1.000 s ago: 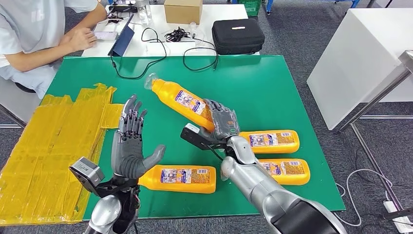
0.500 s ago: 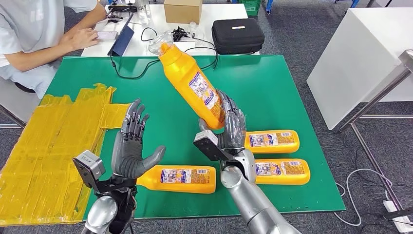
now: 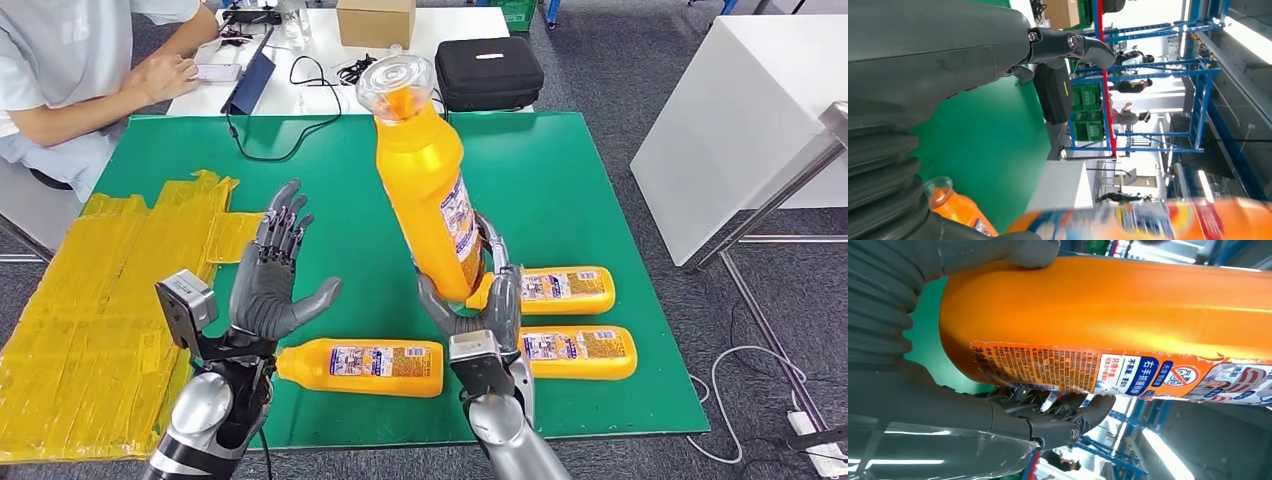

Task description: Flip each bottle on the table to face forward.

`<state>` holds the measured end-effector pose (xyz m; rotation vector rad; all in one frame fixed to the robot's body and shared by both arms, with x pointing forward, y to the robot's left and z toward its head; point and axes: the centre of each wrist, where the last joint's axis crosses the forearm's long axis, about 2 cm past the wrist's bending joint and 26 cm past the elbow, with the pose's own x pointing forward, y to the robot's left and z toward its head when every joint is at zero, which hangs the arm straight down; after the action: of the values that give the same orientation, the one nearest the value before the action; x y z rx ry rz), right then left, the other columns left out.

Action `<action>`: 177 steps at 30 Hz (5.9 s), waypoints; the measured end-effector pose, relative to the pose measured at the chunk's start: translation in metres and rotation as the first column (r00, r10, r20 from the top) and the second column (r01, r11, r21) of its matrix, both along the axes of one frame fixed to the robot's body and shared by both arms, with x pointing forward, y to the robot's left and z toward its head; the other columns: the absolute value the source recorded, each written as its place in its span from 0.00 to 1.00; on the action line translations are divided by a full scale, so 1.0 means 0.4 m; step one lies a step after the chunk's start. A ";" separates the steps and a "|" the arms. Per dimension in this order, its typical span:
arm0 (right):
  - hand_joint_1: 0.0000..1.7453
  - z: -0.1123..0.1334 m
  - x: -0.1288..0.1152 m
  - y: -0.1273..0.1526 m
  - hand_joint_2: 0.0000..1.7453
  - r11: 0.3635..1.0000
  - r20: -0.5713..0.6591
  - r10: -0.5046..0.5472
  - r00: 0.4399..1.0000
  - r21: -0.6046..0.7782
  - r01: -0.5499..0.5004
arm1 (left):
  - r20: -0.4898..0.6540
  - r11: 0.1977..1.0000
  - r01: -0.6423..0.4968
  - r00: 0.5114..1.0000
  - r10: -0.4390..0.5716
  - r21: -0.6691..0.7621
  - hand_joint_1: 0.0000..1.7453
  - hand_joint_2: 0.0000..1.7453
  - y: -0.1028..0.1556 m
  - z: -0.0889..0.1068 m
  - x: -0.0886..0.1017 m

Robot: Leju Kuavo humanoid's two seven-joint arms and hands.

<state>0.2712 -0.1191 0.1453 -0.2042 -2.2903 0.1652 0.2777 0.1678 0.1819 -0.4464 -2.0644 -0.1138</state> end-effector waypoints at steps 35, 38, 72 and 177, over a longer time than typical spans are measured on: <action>1.00 -0.027 0.026 -0.029 1.00 0.983 0.028 -0.093 0.995 -0.158 0.097 | -0.073 0.992 0.102 0.992 -0.107 -0.068 0.00 1.00 0.021 -0.030 -0.014; 1.00 -0.016 0.038 -0.050 1.00 0.977 0.054 -0.140 0.989 -0.152 0.147 | -0.074 0.992 0.102 0.991 -0.107 -0.068 0.00 1.00 0.021 -0.031 -0.016; 1.00 -0.075 -0.004 0.109 1.00 0.878 -0.070 0.255 0.965 -0.402 -0.261 | -0.080 0.988 0.128 0.988 -0.135 -0.086 0.00 1.00 0.022 -0.024 -0.003; 0.00 -0.012 -0.110 0.016 1.00 0.788 -0.221 0.325 0.920 -0.475 -0.392 | 0.243 -0.185 -0.182 0.883 0.401 0.966 0.00 1.00 0.556 -0.178 0.279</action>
<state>0.2272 -0.1128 0.1403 -0.0183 -2.0895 0.9692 0.3894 0.3902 0.1108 1.0452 -1.2239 -1.2646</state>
